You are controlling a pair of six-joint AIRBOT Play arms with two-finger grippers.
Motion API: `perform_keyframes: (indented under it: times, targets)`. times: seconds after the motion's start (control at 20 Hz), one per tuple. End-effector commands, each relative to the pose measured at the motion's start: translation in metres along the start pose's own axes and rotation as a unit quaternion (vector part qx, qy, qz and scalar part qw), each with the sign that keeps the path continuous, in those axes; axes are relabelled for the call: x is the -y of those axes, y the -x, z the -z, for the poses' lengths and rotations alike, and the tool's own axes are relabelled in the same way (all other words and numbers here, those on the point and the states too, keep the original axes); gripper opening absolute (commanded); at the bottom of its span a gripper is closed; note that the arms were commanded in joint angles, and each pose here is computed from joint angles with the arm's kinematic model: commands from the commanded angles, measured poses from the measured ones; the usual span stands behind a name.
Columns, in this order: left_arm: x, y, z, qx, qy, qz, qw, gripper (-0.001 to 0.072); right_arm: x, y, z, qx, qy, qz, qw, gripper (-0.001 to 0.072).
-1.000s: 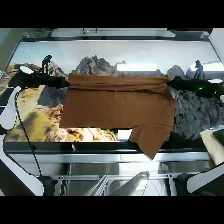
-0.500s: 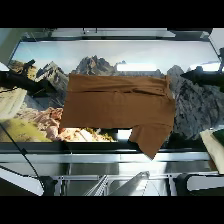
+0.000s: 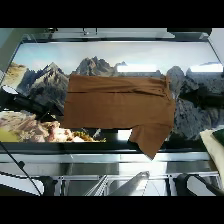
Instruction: Fold the shirts.
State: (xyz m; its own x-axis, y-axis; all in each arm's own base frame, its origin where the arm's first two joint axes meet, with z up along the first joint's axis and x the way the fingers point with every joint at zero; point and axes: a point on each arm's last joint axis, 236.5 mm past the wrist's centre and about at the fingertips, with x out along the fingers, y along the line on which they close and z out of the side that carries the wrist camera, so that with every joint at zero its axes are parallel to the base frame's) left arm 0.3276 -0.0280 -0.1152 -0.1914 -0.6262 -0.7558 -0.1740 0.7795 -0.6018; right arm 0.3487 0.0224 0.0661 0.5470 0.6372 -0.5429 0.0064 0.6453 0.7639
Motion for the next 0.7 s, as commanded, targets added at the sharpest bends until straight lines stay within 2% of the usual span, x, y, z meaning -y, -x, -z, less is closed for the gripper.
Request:
perform_keyframes:
  times: [0.0, 0.05, 0.1, 0.15, 0.2, 0.25, 0.65]
  targets:
    - [0.018, -0.033, 0.017, -0.069, -0.027, 0.019, 0.997, 0.0573, 0.02, 0.02, 0.037, 0.0, -0.032, 0.094, 0.995, 0.0015]
    - [0.028, -0.04, 0.018, -0.078, -0.036, 0.026, 0.996, 0.0563, 0.029, 0.026, 0.045, -0.005, -0.046, 0.125, 0.991, 0.0016]
    - [0.038, -0.047, 0.018, -0.083, -0.054, 0.029, 0.995, 0.0426, 0.039, 0.032, 0.054, -0.01, -0.068, 0.154, 0.986, 0.0023]
    - [0.042, -0.052, 0.019, -0.088, -0.073, 0.024, 0.993, 0.0154, 0.052, 0.036, 0.066, -0.02, -0.089, 0.184, 0.979, 0.0138]
    - [0.046, -0.055, 0.02, -0.092, -0.095, 0.023, 0.991, 0.0013, 0.062, 0.037, 0.081, -0.035, -0.112, 0.203, 0.972, 0.0355]
    - [0.048, -0.057, 0.02, -0.093, -0.098, 0.021, 0.991, 0.0012, 0.07, 0.034, 0.096, -0.054, -0.132, 0.208, 0.968, 0.04]
    - [0.038, -0.044, 0.021, -0.089, -0.071, 0.036, 0.993, 0.0012, 0.115, -0.032, 0.196, -0.103, -0.27, 0.156, 0.945, 0.0397]
